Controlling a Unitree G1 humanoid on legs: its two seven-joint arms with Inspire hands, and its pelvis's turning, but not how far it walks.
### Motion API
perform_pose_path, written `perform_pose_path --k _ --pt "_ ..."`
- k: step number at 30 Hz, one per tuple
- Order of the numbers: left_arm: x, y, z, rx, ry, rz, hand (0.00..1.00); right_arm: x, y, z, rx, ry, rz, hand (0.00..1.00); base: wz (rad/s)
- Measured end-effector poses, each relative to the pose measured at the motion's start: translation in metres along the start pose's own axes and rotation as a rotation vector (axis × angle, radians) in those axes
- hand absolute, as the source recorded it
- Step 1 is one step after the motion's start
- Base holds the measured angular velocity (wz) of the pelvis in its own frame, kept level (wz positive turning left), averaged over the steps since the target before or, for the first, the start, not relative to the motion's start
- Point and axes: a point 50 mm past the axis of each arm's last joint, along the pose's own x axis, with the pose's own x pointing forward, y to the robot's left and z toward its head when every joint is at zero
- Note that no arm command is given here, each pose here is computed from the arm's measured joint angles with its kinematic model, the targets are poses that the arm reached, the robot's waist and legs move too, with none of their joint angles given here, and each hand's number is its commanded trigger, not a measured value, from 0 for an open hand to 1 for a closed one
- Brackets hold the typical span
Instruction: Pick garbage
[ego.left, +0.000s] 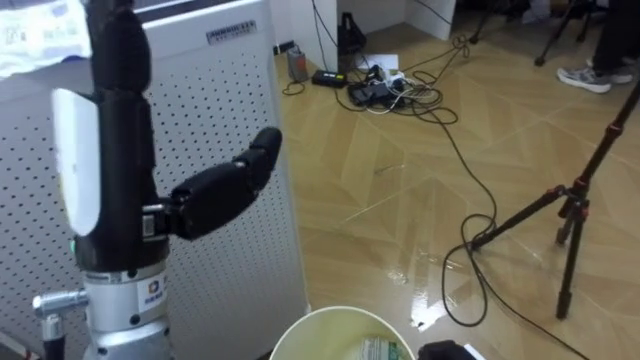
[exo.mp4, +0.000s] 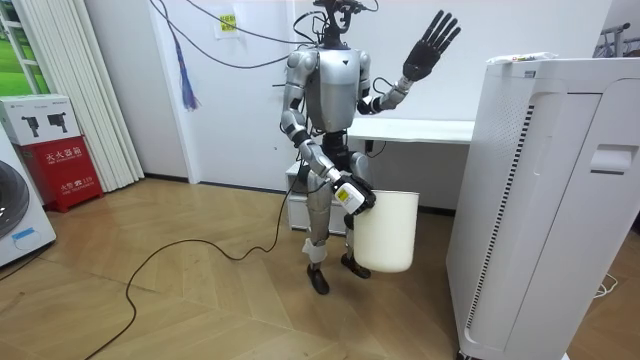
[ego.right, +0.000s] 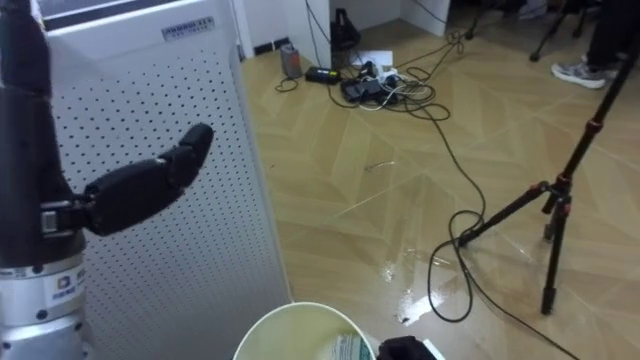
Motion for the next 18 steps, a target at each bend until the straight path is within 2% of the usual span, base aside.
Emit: perform_pose_path --k 12,18 --pt "0.001 0.0 0.007 0.104 -0.095 -0.01 0.0 0.0 0.0 0.004 -0.006 -0.017 0.008 1.0 0.04" --pt "0.002 0.001 0.009 0.114 -0.112 -0.002 0.0 -0.001 0.003 -0.01 0.001 0.042 0.016 1.0 -0.07"
